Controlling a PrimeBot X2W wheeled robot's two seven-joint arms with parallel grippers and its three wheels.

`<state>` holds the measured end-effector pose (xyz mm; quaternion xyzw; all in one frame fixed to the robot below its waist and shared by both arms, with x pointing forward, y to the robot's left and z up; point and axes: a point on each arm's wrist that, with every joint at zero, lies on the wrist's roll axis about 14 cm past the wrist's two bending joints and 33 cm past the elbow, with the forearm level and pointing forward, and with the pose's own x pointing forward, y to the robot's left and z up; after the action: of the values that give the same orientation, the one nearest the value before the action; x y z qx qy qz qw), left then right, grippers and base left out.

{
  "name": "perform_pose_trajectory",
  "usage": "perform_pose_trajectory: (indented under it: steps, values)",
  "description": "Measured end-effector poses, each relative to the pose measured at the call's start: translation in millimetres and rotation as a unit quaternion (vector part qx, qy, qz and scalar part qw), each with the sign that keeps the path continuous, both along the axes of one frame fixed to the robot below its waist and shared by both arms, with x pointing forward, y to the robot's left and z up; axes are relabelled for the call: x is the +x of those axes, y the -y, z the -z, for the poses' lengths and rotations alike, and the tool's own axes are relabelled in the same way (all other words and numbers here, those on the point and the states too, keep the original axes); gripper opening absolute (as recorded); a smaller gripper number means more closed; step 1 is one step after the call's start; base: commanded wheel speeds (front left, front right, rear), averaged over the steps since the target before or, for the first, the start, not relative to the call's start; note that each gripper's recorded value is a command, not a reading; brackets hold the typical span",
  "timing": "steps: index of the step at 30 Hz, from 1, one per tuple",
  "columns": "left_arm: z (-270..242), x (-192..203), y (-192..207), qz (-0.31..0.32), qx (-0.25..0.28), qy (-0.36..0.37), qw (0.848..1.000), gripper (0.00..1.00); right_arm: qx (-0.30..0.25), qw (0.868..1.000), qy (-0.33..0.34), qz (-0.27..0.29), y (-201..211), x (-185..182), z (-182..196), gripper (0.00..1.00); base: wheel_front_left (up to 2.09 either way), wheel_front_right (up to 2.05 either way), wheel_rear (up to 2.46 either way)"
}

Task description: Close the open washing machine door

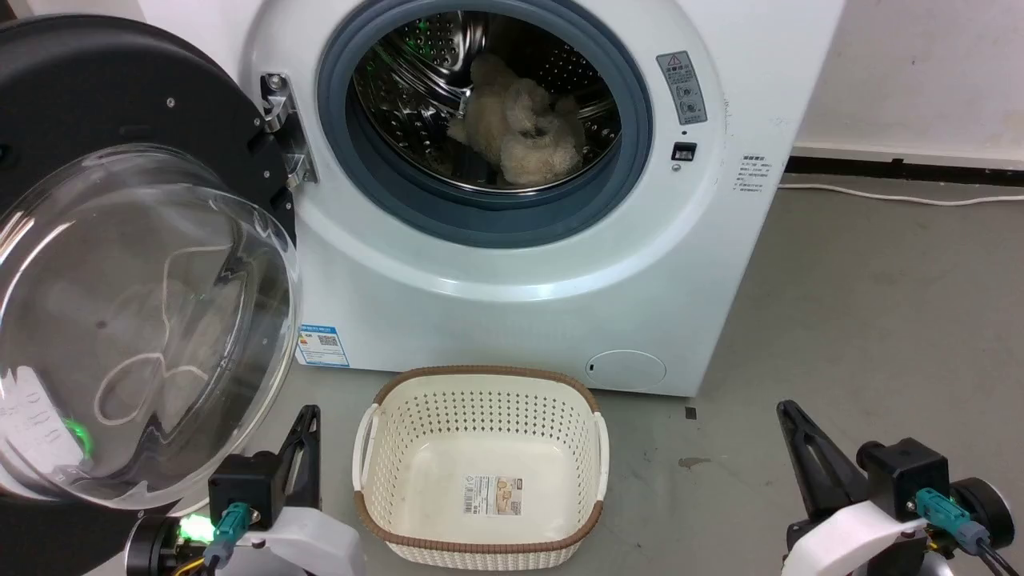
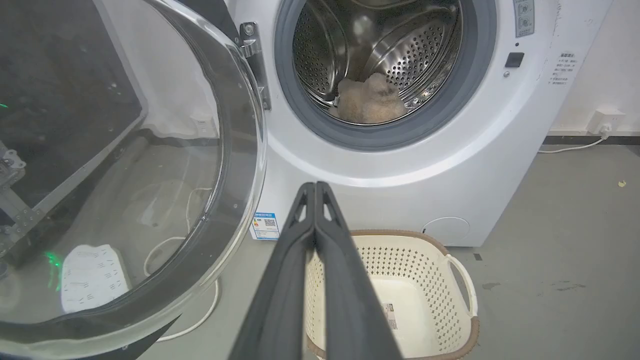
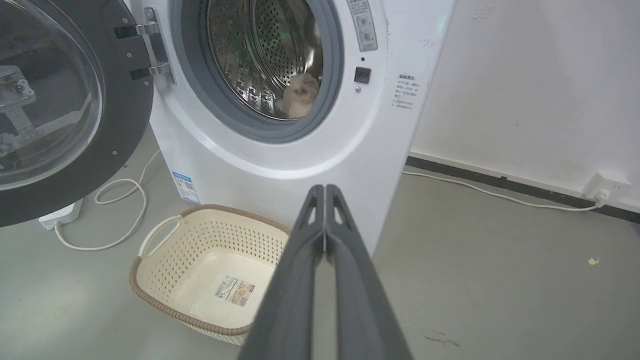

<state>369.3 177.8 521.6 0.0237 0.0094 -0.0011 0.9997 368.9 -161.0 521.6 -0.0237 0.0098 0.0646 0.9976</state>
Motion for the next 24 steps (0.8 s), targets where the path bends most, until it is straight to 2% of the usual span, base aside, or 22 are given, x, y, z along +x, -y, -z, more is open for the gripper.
perform_pose_trajectory:
  steps: [18,24]
  values:
    - [-1.3,-2.8,4.5,0.004,0.0,0.008,1.0,1.0,0.007,1.0,0.008,0.002,2.0,1.8,-1.5,1.0,0.0,0.0,0.0]
    - [-4.5,-12.2,-3.7,-0.011,0.001,0.019,1.0,1.0,0.009,1.0,0.016,-0.022,-12.2,6.5,-3.2,1.0,0.0,0.0,0.0]
